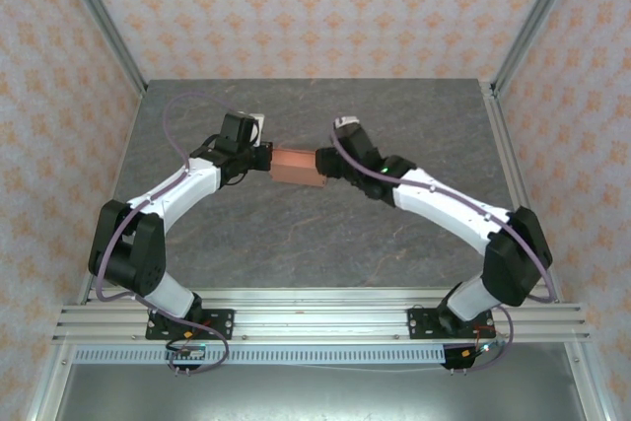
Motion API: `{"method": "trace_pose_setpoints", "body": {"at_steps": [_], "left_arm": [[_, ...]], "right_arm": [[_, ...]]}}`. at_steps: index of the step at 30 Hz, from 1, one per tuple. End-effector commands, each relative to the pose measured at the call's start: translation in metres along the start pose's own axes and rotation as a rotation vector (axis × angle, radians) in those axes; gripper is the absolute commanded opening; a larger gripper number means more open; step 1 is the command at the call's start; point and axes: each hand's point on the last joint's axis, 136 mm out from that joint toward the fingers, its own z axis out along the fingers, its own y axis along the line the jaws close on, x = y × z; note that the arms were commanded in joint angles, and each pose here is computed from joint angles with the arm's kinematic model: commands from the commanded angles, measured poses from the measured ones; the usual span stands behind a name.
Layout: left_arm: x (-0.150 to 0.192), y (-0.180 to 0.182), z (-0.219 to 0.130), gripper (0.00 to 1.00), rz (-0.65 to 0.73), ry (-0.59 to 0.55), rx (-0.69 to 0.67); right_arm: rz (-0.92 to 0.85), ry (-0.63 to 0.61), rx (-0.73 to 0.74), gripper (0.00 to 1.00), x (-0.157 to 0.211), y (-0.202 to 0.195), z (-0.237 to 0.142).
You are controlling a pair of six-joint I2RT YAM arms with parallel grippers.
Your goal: Fold the paper box
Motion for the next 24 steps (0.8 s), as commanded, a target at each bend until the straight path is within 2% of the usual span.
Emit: {"method": "trace_pose_setpoints", "body": {"at_steps": [1,3,6,11,16,24], "left_arm": [[0.004,0.007,-0.007,0.0,0.01,0.01,-0.052],[0.004,0.008,-0.006,0.0,0.015,0.012,-0.058],[0.003,0.007,-0.005,0.0,0.017,0.014,-0.057],[0.005,0.007,-0.005,0.0,0.019,0.02,-0.061],[0.003,0.007,-0.005,0.0,0.02,0.017,-0.061],[0.002,0.004,-0.004,0.0,0.027,0.024,-0.055]], "right_arm": [[-0.082,0.181,-0.023,0.53,0.02,-0.012,-0.007],[-0.166,0.25,-0.024,0.53,0.028,-0.019,-0.002],[-0.245,0.279,-0.015,0.51,0.025,-0.035,0.01],[-0.275,0.318,-0.137,0.42,0.019,-0.022,0.024],[-0.304,0.381,-0.12,0.36,0.027,-0.02,0.043],[-0.355,0.378,-0.026,0.36,0.029,-0.021,0.064]]}}
